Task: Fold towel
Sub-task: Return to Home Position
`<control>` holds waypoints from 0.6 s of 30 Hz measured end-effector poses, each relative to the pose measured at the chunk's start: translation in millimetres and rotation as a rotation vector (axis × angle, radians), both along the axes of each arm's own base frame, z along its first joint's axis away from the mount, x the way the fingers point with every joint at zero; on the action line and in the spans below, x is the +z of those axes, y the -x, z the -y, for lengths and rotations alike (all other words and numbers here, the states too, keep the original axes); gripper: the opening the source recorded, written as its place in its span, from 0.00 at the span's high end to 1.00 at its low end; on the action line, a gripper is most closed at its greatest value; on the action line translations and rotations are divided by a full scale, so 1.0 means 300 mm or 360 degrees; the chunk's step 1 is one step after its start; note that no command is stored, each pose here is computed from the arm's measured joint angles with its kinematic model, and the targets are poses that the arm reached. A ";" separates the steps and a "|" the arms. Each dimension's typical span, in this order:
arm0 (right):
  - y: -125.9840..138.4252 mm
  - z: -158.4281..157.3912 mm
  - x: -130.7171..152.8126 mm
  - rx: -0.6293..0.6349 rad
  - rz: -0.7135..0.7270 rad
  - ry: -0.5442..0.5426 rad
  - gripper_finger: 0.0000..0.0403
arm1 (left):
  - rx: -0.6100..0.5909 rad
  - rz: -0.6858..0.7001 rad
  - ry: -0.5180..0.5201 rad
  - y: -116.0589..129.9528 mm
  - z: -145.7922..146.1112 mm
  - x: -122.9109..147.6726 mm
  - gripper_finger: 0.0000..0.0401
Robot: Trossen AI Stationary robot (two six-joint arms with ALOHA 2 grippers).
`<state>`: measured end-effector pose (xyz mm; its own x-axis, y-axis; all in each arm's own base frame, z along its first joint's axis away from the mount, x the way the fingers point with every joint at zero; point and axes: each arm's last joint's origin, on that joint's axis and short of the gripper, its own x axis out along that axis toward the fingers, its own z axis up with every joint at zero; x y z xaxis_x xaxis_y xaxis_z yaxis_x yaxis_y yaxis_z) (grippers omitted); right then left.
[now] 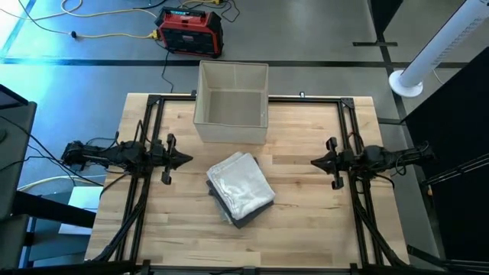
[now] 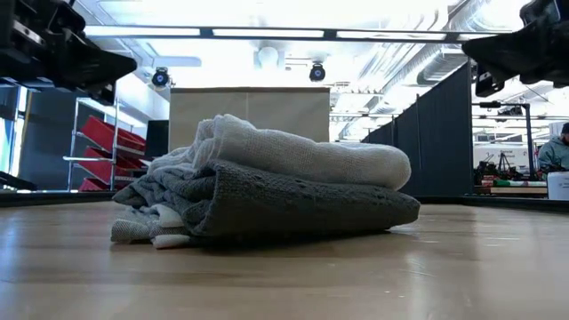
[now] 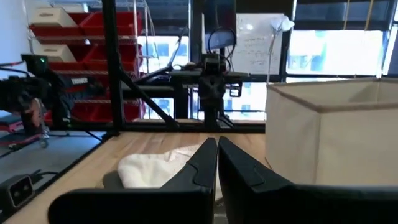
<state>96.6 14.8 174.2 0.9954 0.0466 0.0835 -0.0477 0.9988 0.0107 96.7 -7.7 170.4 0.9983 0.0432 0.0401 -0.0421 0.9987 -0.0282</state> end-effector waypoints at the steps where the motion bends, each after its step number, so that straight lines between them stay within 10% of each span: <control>1: 0.000 0.000 -0.002 0.0000 -0.0010 -0.0001 1.00 | 0.0000 -0.0001 0.0000 0.000 0.000 0.000 1.00; 18: -0.001 0.000 -0.017 0.0000 -0.0084 0.0013 1.00 | 0.0001 -0.0002 0.0001 0.000 0.000 0.000 1.00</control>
